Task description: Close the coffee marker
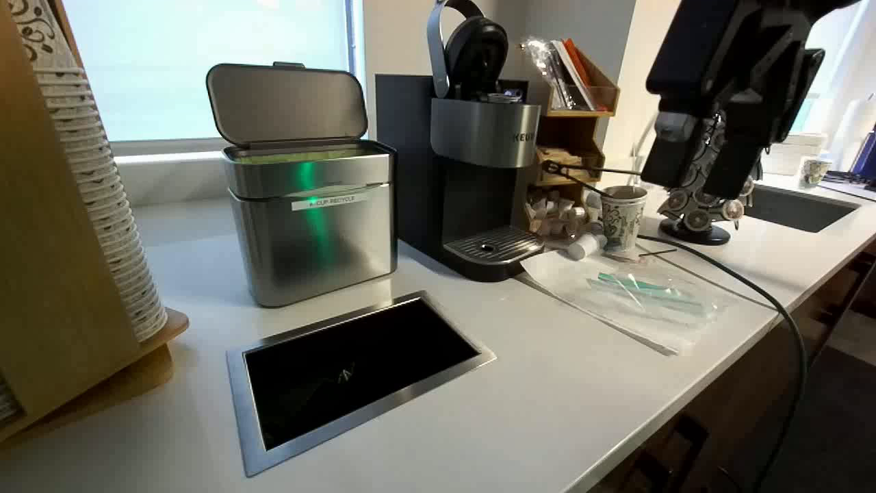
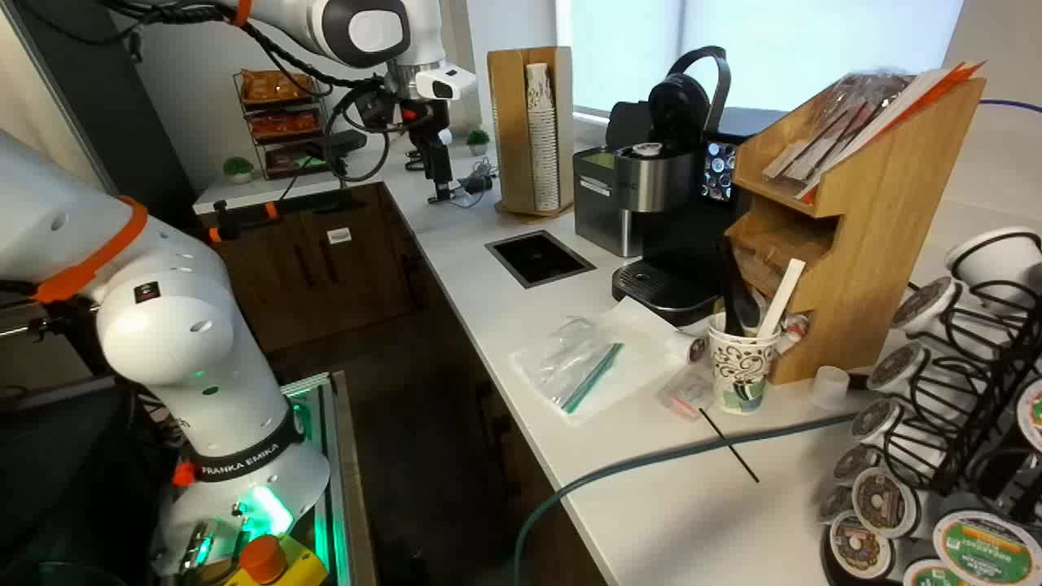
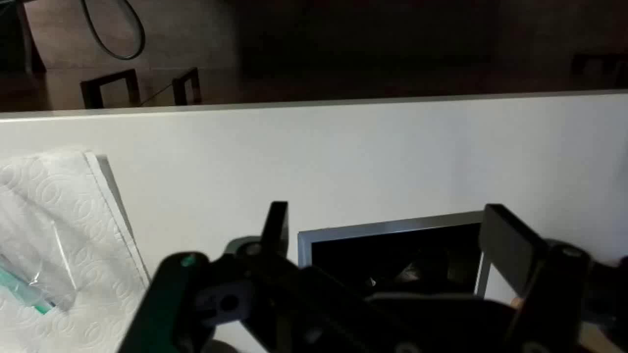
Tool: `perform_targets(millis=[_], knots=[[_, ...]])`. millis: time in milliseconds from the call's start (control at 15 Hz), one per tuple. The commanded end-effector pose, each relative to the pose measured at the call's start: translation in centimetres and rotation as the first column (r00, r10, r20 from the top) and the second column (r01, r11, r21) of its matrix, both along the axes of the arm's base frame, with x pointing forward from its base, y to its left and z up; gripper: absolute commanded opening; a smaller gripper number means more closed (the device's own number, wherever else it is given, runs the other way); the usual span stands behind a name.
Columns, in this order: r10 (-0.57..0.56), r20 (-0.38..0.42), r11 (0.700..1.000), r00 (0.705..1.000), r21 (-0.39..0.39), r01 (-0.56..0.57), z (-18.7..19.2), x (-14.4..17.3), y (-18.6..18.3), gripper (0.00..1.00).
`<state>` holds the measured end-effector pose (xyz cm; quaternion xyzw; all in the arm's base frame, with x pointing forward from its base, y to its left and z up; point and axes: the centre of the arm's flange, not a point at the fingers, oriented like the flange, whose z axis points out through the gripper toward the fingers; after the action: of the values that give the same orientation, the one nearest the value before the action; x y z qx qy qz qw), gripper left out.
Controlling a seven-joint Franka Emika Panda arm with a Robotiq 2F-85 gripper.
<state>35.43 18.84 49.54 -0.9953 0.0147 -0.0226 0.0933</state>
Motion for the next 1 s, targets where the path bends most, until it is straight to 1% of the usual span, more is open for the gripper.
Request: perform_targets(millis=[0,467,667,733,933], knots=[[0.000,0.000,1.000,1.000,0.000,0.000,0.0,0.0,0.0,1.00],[0.001,0.000,1.000,1.000,0.000,-0.001,0.0,0.0,0.0,1.00],[-0.039,0.122,0.999,0.992,-0.025,0.042,1.4,1.7,-0.6,1.00],[-0.048,0.176,0.998,0.983,-0.026,0.054,2.4,2.7,-1.0,1.00],[-0.063,0.286,0.996,0.956,-0.049,0.081,4.3,4.7,-2.5,1.00]])
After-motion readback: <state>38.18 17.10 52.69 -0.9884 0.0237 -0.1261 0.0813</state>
